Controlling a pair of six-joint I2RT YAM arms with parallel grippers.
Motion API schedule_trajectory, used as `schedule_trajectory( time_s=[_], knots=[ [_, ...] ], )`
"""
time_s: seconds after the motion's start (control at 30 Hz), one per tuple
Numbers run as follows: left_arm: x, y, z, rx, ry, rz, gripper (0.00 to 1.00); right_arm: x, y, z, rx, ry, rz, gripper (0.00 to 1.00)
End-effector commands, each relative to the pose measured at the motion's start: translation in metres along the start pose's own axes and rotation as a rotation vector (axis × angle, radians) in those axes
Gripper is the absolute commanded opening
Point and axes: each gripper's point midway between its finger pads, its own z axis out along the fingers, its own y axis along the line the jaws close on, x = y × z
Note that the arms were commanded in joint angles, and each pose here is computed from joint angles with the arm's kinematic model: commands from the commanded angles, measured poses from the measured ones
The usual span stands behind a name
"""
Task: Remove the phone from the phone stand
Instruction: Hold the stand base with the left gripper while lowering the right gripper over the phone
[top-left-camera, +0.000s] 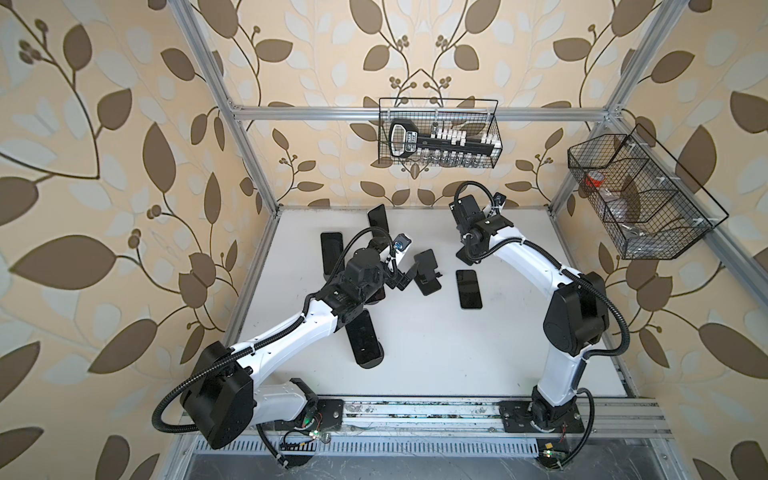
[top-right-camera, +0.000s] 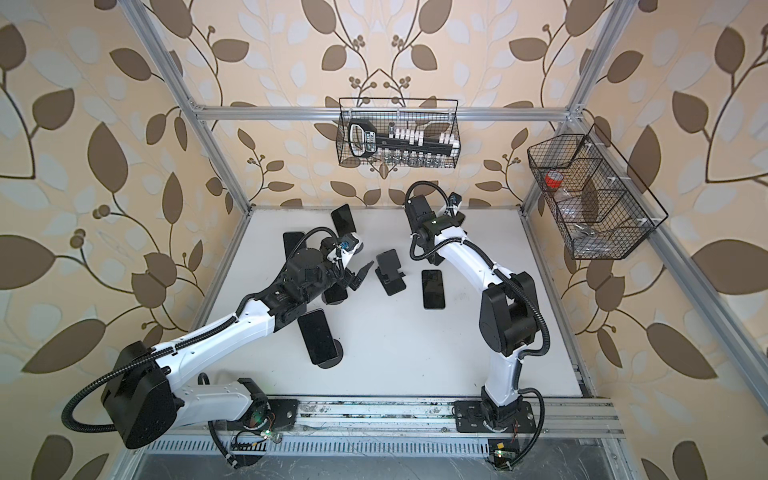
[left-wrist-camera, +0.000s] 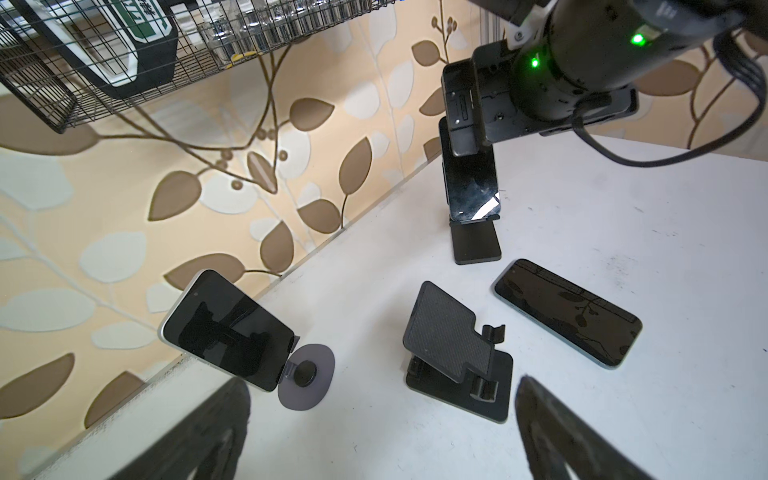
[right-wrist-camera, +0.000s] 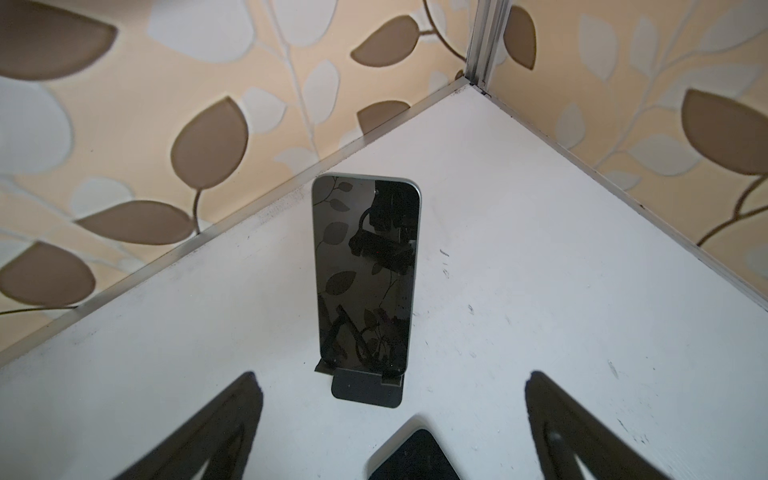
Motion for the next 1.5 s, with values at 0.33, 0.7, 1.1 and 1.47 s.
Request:
schedule_trajectory(
  time_s=[0.33, 0.7, 1.1, 1.47],
  knots=[
    [-0.024, 0.000, -0.003, 0.014, -0.039, 0.032, 0.99, -0.009, 0.006, 0.016, 0.097, -0.052, -0.037, 0.96],
    [-0.021, 0.007, 0.018, 0.019, -0.001, -0.050, 0.99, -0.011, -0.012, 0.000, 0.067, -0.019, -0.080, 0.96],
    [-0.038, 0.005, 0.059, 0.062, -0.016, -0.101, 0.99, -0.003, -0.020, 0.007, 0.024, 0.030, -0.084, 0.95],
    [-0.026, -0.019, 0.075, 0.191, 0.015, -0.059, 0.99, 0.010, -0.007, 0.017, 0.004, 0.069, -0.116, 0.95]
  ],
)
